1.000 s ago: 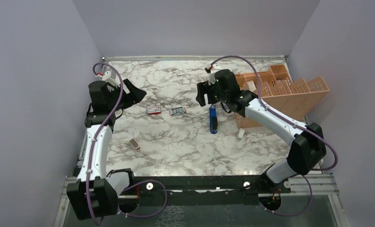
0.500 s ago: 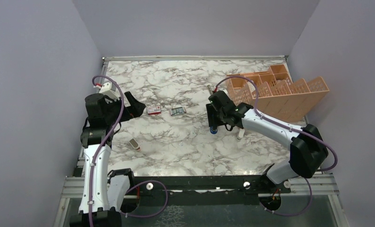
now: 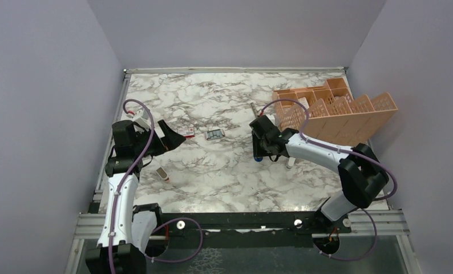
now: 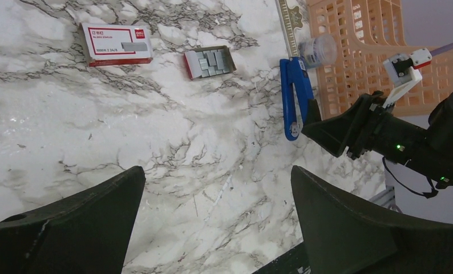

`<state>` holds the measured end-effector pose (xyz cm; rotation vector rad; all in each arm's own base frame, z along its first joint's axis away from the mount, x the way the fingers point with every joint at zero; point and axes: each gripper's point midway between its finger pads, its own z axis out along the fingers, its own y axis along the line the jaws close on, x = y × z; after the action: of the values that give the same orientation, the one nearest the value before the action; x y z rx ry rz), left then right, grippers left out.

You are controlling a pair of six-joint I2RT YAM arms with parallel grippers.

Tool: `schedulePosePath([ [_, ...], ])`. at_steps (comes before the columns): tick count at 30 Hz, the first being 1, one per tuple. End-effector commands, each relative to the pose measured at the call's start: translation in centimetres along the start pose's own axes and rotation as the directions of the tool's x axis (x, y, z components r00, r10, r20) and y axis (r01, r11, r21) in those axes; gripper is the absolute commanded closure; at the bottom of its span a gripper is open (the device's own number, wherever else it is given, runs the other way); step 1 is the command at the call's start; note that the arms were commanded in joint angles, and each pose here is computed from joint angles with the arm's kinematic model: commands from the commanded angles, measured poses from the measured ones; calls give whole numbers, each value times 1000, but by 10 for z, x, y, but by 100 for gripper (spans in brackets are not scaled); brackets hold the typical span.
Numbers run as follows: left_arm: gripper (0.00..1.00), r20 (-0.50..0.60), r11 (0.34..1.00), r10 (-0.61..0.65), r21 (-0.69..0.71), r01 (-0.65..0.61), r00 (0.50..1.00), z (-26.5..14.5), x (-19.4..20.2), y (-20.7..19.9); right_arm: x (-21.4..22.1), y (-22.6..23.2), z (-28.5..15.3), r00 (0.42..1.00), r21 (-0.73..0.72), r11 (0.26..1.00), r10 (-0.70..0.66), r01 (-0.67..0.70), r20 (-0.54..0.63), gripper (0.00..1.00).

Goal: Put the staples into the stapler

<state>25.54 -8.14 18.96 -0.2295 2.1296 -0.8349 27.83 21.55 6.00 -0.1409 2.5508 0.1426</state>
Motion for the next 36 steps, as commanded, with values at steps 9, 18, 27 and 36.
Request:
schedulePosePath([
  [9, 3, -44, 988, -89, 124, 94, 995, 31, 20, -13, -12, 12, -4, 998, -47, 998, 40, -38, 44, 85],
  [18, 12, -189, 969, -140, 174, 173, 972, 88, 85, -51, -19, 55, -44, 990, -333, 936, 136, -116, 36, 85],
  [27, 13, -243, 962, -142, 193, 191, 960, 114, 149, -81, -24, 74, -57, 970, -432, 876, 241, -214, 9, 86],
  [36, 33, -198, 939, -161, 272, 212, 967, 115, 147, -114, -25, 92, -78, 947, -556, 781, 318, -284, -38, 89],
])
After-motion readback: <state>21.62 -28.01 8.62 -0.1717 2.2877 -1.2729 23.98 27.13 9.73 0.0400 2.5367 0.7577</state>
